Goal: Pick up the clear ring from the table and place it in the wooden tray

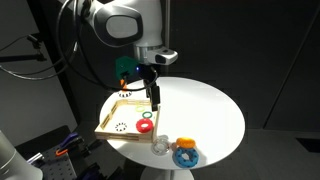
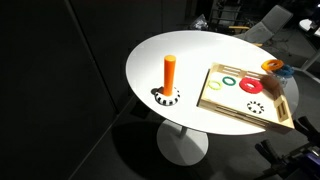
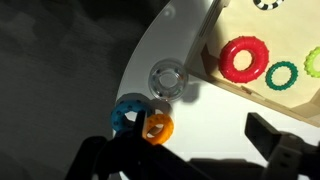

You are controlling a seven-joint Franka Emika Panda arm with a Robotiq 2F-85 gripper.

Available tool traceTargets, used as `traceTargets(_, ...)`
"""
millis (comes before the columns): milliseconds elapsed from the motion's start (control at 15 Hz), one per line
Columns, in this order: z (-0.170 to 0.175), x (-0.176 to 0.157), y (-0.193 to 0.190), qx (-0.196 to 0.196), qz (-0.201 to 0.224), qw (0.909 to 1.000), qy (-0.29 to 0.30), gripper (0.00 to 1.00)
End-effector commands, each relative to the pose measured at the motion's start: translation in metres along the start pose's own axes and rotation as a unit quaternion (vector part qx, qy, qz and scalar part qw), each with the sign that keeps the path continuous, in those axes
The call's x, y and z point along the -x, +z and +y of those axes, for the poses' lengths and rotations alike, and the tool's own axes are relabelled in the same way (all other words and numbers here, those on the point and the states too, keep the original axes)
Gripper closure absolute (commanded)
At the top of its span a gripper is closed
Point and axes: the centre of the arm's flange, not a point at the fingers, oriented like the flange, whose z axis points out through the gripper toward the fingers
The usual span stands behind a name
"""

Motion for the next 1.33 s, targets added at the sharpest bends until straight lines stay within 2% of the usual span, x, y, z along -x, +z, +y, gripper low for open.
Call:
traceTargets(0,0.004,-0.019,0.012,0.025,0.011,0.9985,0.048,0.0)
traceTargets(533,0.002,-0.04,0.088,0.076,0.022,0.9867,0.142,0.0)
traceTargets(867,-0.005,-0.056,0.131,0.071,0.021,0.9843,0.16,0.0)
traceTargets(1267,-0.019,-0.068,0.161,0.057,0.029,0.9835,0.169,0.0)
